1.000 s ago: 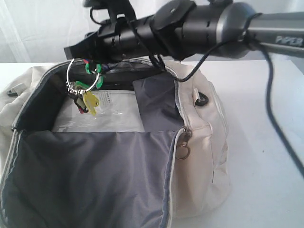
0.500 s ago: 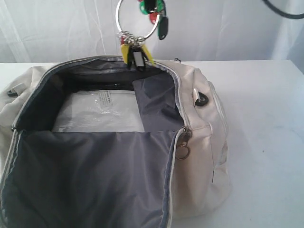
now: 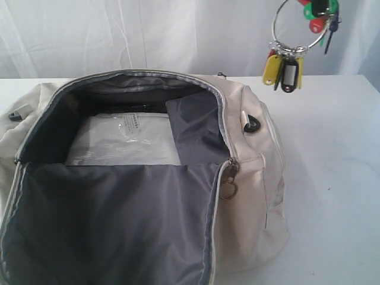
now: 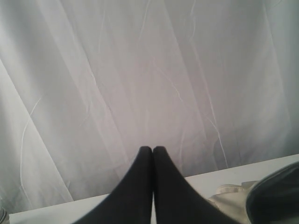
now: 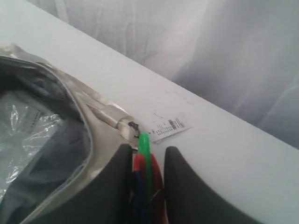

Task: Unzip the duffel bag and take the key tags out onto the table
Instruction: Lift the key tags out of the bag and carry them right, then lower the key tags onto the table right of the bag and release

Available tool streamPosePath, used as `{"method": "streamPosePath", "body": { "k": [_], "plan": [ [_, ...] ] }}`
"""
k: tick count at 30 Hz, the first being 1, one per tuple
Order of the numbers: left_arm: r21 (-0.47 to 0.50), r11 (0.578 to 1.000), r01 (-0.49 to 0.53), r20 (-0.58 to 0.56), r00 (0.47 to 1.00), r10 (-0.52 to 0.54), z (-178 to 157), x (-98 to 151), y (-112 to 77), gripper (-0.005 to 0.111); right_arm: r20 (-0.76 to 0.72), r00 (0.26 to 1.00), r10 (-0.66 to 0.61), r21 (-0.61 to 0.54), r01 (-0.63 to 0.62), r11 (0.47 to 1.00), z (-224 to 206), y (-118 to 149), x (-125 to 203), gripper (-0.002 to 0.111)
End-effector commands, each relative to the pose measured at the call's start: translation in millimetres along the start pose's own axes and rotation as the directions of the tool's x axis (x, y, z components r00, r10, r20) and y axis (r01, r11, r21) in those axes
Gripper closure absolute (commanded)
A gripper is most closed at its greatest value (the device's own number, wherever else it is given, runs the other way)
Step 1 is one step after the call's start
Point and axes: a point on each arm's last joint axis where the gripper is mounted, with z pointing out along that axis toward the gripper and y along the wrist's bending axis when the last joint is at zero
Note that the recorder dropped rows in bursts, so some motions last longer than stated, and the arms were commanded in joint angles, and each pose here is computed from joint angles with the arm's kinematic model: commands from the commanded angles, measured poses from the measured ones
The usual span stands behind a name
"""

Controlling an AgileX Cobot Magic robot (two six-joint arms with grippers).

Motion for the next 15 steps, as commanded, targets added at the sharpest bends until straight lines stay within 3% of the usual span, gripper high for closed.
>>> {"method": "streamPosePath", "body": {
  "k": [1, 8, 12, 15],
  "plan": [
    [0.005, 1.0, -0.008, 0.016, 1.0, 0.008, -2, -3, 0.0, 0.104, -0.017, 0.995, 0.095, 0.068, -0.094, 0.993, -18, -27, 11, 0.108],
    [0.005, 1.0, -0.008, 0.016, 1.0, 0.008, -2, -3, 0.0, 0.104, -0.115, 0.949, 0.293, 0.193, -0.267, 0.944, -3, -68, 86, 0.108],
    [0.007, 1.0, -0.008, 0.016, 1.0, 0.008, -2, -3, -0.2, 0.104, -0.148, 0.928, 0.341, 0.166, -0.317, 0.934, 21, -73, 114, 0.108],
    [0.007, 1.0, -0.008, 0.016, 1.0, 0.008, -2, -3, -0.2, 0.104, -0.182, 0.883, 0.432, 0.181, -0.402, 0.898, 50, -82, 146, 0.108]
  ]
}}
